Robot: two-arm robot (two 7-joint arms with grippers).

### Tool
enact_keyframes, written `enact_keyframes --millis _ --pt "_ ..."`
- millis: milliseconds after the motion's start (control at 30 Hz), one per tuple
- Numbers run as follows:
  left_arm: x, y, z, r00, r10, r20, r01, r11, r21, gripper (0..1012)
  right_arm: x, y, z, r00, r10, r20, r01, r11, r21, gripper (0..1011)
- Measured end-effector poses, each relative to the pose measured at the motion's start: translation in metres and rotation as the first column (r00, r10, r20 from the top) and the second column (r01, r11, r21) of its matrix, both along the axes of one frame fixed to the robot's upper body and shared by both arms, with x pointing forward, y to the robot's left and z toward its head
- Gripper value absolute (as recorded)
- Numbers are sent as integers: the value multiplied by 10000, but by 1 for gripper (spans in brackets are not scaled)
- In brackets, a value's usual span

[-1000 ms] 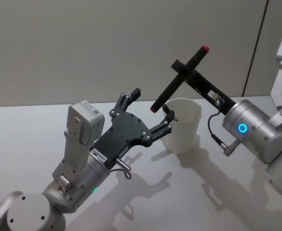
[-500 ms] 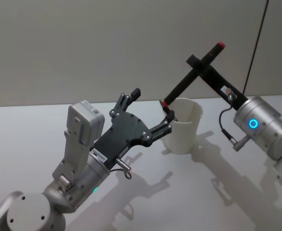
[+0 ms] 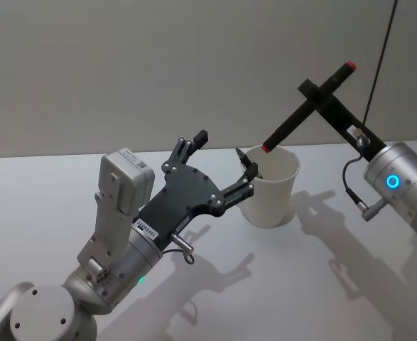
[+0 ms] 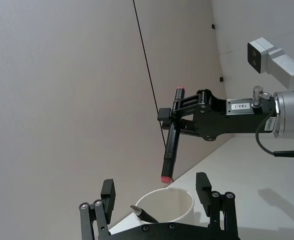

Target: Place the pen into the pen holder.

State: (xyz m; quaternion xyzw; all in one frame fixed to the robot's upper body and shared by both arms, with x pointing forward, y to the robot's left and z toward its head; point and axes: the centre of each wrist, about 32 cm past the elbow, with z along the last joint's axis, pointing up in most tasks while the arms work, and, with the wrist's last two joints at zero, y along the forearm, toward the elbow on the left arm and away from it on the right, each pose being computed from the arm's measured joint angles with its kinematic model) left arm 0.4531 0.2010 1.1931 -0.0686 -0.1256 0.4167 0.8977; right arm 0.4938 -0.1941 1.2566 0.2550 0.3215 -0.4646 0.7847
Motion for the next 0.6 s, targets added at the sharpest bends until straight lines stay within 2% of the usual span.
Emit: enact_keyframes --millis 367,600 --pt "0 0 0 10000 0 0 0 10000 0 1001 -5 -107 -19 9995 -323 7 323 9993 -165 208" --pt "0 0 0 10000 0 -1 0 10000 0 1001 0 -148 -29 9989 -449 130 455 9977 -499 208"
